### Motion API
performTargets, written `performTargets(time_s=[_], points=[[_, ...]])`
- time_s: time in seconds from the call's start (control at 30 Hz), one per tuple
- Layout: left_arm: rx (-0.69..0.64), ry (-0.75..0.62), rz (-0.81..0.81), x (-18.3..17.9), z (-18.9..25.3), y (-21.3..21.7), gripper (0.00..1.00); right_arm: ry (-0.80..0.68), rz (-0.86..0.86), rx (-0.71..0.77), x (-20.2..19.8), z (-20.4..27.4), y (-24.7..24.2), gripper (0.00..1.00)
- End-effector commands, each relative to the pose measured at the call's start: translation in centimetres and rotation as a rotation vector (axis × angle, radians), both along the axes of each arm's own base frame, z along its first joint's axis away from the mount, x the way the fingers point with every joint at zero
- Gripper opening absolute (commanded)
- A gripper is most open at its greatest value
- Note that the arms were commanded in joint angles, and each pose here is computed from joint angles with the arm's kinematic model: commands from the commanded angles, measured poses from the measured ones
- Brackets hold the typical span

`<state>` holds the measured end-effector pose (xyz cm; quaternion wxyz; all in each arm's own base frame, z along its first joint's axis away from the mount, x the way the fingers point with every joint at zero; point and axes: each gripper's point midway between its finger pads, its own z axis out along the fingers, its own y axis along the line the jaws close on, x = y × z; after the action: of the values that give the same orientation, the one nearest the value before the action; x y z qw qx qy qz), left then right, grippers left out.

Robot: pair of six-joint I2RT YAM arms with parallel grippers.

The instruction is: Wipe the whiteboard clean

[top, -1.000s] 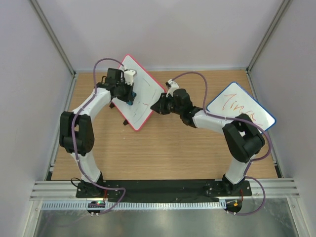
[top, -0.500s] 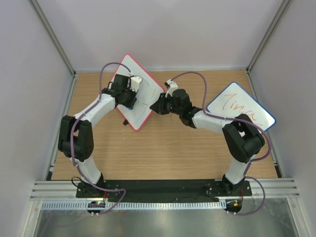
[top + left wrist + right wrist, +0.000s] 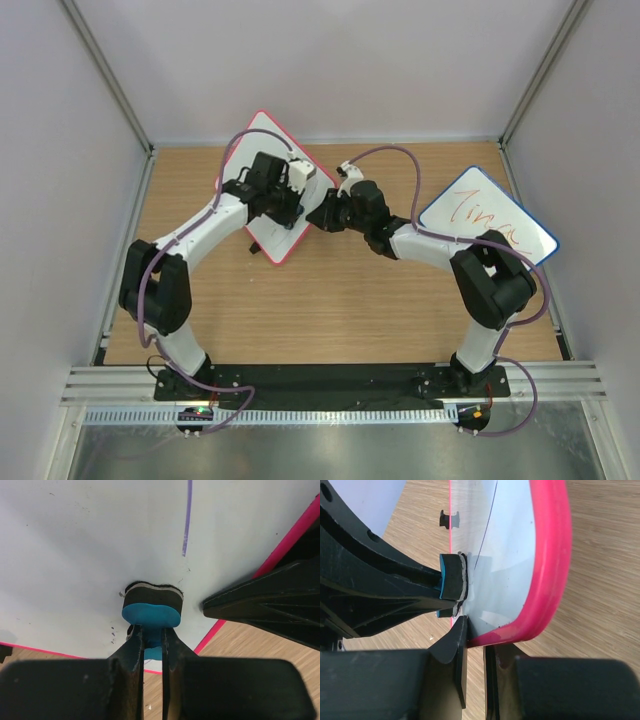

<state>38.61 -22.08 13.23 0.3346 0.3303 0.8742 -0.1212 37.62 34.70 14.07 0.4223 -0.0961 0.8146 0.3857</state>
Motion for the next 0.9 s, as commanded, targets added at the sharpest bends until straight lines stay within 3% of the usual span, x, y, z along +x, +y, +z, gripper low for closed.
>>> performTargets(time_s=[0.0,0.2,0.37,0.57,0.73,0.87], points=[[-0.021,0.048,0.021,2.1,-4.2,0.0,0.0,-0.082,0.202,-0.144,-3.7,-2.0,1.5,0.01],[0.045,0.099,0.179,4.2,-7.9,8.1,0.0,-0.085,0.201,-0.141,-3.7,-1.8,1.4,0.01],[0.075,0.108,0.197,4.2,-8.8,10.6,0.0,-0.082,0.205,-0.14,-3.8,-1.9,1.6,0.01],[0.023,0.112,0.085,1.8,-8.0,6.5,0.0,-0.085,0.203,-0.142,-3.6,-1.6,1.5,0.01],[-0.028,0.115,-0.144,-3.8,-6.6,-1.4,0.0,-0.091,0.197,-0.149,-3.5,-1.4,1.4,0.01],[-0.058,0.159,-0.258,-7.7,-6.5,-5.0,0.0,-0.098,0.194,-0.15,-3.6,-1.1,1.2,0.01]])
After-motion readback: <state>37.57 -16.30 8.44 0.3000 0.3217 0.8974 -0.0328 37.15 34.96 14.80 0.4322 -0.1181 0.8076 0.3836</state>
